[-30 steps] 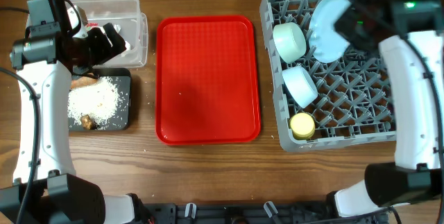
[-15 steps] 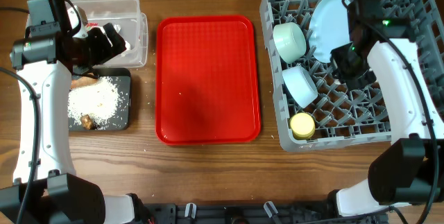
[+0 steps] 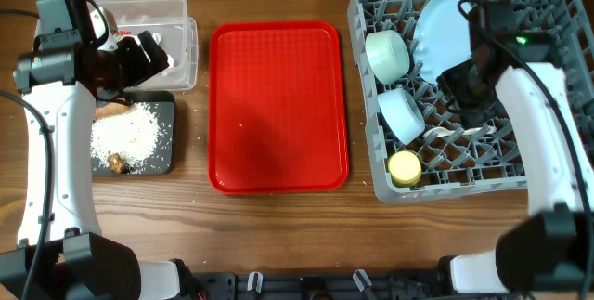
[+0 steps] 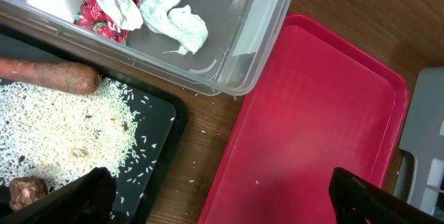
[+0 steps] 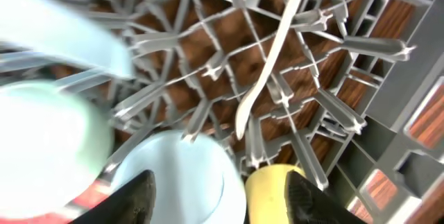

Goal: Sort waste into correct bins and load items into the dishwasher rack

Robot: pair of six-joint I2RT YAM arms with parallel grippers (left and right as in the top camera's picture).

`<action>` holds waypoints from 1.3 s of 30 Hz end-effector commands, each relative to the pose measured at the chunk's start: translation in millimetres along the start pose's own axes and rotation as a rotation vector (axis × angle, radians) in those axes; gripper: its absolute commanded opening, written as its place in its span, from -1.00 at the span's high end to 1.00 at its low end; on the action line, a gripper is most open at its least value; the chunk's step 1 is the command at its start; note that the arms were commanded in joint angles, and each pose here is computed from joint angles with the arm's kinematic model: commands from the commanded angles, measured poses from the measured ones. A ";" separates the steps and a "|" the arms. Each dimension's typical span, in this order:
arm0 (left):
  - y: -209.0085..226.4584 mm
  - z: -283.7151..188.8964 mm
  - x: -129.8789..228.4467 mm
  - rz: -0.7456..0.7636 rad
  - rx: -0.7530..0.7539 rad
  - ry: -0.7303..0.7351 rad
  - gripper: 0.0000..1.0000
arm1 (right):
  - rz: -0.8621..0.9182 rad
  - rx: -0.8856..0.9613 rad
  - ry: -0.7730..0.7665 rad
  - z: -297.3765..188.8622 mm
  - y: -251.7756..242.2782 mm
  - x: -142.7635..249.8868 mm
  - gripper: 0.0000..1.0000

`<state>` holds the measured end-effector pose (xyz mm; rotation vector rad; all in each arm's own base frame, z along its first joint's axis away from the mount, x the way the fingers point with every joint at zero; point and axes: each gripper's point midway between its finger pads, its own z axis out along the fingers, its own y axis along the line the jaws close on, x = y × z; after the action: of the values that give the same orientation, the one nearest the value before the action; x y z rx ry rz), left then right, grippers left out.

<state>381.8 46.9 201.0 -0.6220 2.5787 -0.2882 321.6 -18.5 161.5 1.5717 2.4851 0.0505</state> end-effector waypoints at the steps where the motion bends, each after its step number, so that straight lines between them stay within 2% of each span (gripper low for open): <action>1: 0.5 -3.2 -3.7 0.003 -0.001 -0.012 -1.00 | -0.076 -0.153 -0.070 -51.0 0.3 -1.3 -0.99; 6: 0.5 -3.2 -3.7 0.003 -0.001 -0.012 -1.00 | -0.140 -0.425 -0.113 -107.9 18.0 6.2 -0.99; 9: 0.4 -3.3 -3.7 0.004 -0.001 -0.013 -1.00 | -0.353 -0.637 -0.097 -135.7 51.8 23.2 -0.99; 11: 0.5 -3.2 -3.7 0.003 -0.001 -0.012 -1.00 | -0.602 -0.801 -0.098 -157.3 81.0 51.0 -1.00; 15: 0.4 -3.3 -3.7 0.004 -0.001 -0.013 -1.00 | -0.935 -0.939 -0.142 -180.9 105.5 109.3 -0.99; 19: 0.5 -3.2 -3.7 0.003 -0.001 -0.012 -1.00 | -1.199 -0.864 -0.171 -171.0 93.7 157.1 -0.99; 22: 0.5 -3.2 -3.7 0.003 -0.001 -0.012 -1.00 | -1.252 -0.783 -0.071 -155.9 71.1 179.4 -0.99; 26: 0.4 -3.3 -3.7 0.004 -0.001 -0.013 -1.00 | -1.265 -0.733 -0.028 -146.6 60.9 182.2 -0.99; 29: 0.4 -3.3 -3.7 0.004 -0.001 -0.013 -1.00 | -1.303 -0.659 -0.085 -138.4 55.5 170.7 -0.99; 32: 0.5 -3.2 -3.7 0.003 -0.001 -0.012 -1.00 | -1.272 -0.574 -0.234 -136.0 61.9 142.1 -1.00; 37: 0.4 -3.3 -3.7 0.004 -0.001 -0.013 -1.00 | -1.277 -0.563 -0.320 -137.2 69.3 110.2 -0.99; 39: 0.4 -3.3 -3.7 0.004 -0.001 -0.013 -1.00 | -1.292 -0.611 -0.327 -140.0 72.3 101.0 -0.99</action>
<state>381.9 47.0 201.0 -0.6220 2.5783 -0.2877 306.4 130.2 285.7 -0.2796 2.4227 0.3075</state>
